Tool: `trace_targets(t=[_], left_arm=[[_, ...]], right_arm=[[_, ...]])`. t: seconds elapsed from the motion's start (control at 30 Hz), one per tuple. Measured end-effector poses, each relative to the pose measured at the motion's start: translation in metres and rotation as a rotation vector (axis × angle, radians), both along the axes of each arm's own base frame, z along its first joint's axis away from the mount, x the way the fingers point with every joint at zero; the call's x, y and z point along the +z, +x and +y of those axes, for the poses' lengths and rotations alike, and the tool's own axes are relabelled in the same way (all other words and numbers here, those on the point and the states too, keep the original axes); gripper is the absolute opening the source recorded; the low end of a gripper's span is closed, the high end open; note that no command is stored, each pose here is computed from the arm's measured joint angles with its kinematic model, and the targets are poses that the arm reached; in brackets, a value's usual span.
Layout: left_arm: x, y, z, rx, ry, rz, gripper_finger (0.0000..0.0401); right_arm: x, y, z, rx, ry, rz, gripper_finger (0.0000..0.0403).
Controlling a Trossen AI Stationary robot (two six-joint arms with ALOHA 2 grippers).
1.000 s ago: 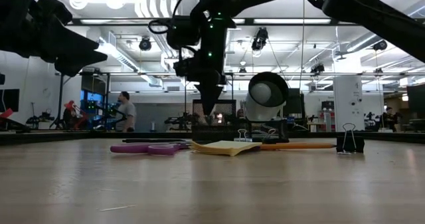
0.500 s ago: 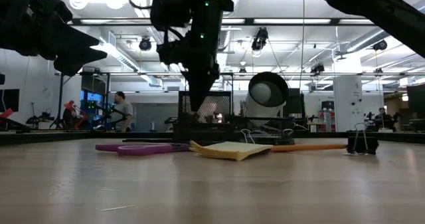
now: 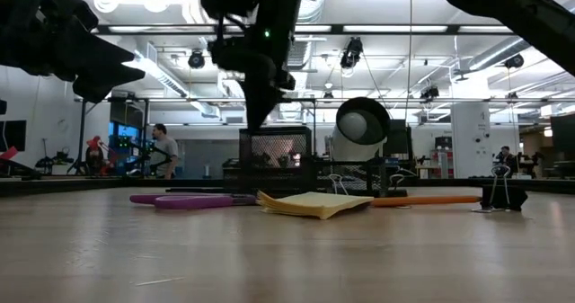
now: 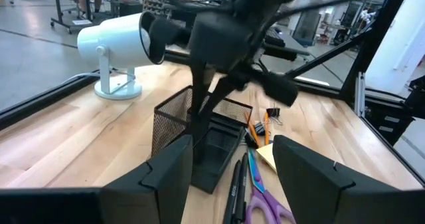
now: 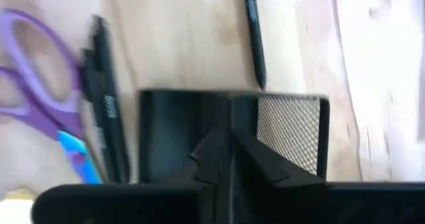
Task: Pick and place office supplies into organizer
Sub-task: Move the black mesh organizer to the center of the table, then put the right black binder clip into the black mesh organizer
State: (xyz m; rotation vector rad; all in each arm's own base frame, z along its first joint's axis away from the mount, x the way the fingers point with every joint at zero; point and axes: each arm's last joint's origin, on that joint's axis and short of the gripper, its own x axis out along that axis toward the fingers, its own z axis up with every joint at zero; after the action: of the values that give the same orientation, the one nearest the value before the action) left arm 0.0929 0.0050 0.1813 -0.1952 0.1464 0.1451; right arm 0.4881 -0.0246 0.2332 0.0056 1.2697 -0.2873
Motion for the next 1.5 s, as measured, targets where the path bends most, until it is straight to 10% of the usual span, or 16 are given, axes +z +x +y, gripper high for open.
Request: trace_targets(t=[0.43, 0.8, 1.03, 1.5], left_arm=[[-0.001, 0.000, 0.000, 0.000, 0.000, 0.001, 0.0195], [0.001, 0.000, 0.000, 0.007, -0.075, -0.017, 0.0195], [0.000, 0.000, 0.000, 0.047, -0.340, -0.050, 0.0195], [0.007, 0.001, 0.000, 0.034, -0.356, -0.137, 0.0195]], right_arm=[[0.037, -0.015, 0.022, 0.172, 0.016, 0.005, 0.0180], [0.047, -0.050, 0.082, 0.337, 0.005, 0.241, 0.0207], [0.048, -0.064, 0.119, 0.255, 0.023, 0.240, 0.0208], [0.036, -0.151, 0.174, -0.177, 0.089, 0.262, 0.0199]])
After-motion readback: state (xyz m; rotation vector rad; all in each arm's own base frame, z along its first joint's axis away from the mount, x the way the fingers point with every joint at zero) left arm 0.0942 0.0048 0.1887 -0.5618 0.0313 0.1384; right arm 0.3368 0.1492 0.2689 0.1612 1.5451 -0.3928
